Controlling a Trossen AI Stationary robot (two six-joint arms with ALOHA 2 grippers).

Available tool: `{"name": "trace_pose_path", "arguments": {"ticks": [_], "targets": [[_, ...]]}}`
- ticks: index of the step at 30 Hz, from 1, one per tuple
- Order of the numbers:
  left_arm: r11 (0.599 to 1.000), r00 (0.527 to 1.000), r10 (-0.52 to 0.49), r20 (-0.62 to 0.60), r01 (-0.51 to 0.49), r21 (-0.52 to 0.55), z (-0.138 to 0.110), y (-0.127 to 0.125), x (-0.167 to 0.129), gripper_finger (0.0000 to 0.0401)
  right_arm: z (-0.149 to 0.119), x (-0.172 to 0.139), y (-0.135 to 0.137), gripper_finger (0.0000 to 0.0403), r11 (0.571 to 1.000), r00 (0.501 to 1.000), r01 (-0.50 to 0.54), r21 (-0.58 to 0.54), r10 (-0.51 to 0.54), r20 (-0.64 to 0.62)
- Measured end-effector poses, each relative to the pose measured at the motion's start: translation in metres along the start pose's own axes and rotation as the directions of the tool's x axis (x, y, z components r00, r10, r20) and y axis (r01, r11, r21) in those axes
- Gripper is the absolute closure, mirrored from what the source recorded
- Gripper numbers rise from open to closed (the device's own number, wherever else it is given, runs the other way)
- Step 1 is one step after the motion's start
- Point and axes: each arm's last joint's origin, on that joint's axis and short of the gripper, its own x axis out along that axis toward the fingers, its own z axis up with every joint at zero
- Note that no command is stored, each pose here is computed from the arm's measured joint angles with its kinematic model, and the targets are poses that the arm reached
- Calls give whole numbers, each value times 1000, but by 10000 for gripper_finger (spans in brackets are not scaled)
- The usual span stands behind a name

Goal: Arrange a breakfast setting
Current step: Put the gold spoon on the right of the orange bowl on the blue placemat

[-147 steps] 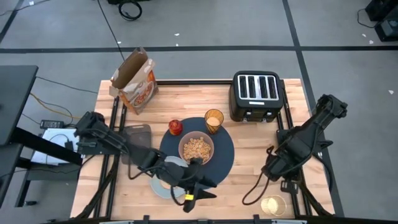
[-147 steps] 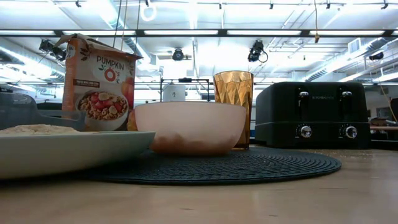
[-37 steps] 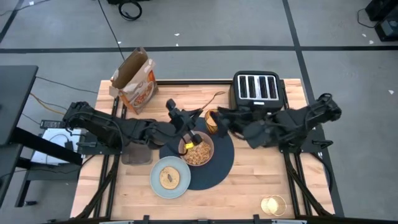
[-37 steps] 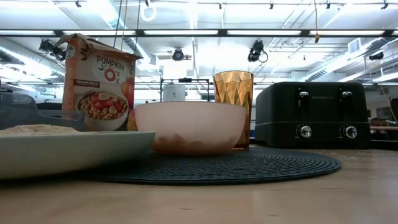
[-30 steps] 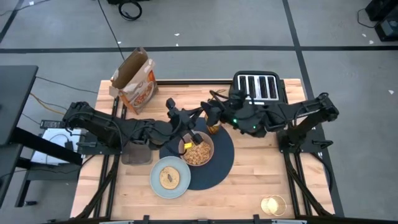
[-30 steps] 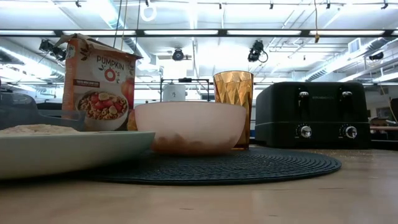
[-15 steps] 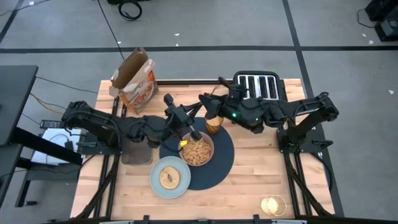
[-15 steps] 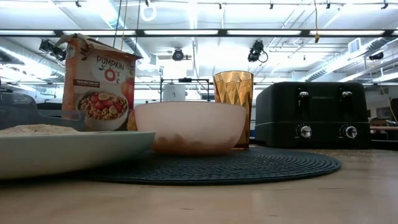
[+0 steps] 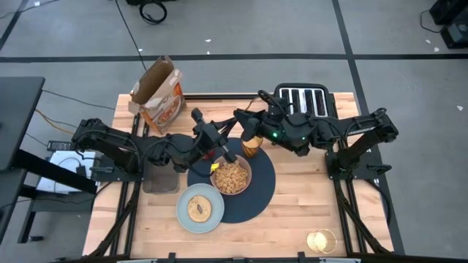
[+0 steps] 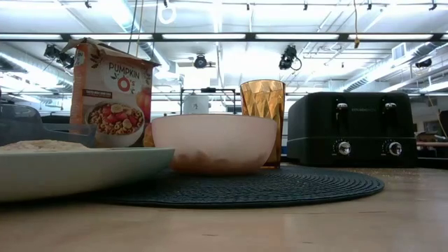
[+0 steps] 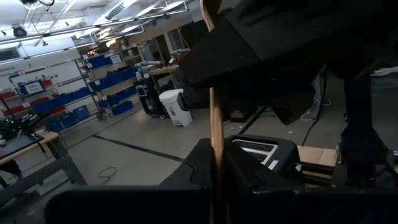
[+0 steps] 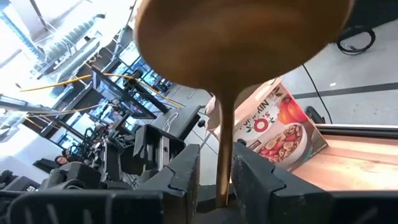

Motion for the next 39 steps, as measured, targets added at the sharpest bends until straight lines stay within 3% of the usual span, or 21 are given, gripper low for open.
{"name": "trace_pose_path", "arguments": {"ticks": [8,13,16,23,27,31,34,39], "targets": [[1000,1000,1,7,-1,8,1,0,0,380,0,0,0,323,1000,1000,-2,1,2,0],[1000,1000,4,16,-4,16,2,1,0,374,0,0,0,378,1000,1000,-1,-24,1,0],[1000,1000,6,25,-6,4,4,1,0,359,1,0,0,382,999,1000,1,-46,-1,5],[998,996,-68,55,69,-11,14,5,-16,278,1,1,-3,382,998,1000,17,-60,-17,-7],[989,989,-145,9,146,-8,19,17,-44,218,7,-4,-8,382,997,998,18,-69,-22,-58],[966,966,-251,-69,245,-86,21,43,-83,175,19,-23,-19,382,997,982,32,-65,-43,-185],[935,938,-330,-109,308,-178,20,64,-111,165,11,-42,-27,382,997,923,54,-46,-67,-379],[886,890,-429,-153,381,-266,14,77,-141,173,-20,-72,-40,382,976,696,203,-80,-202,-689]]}}
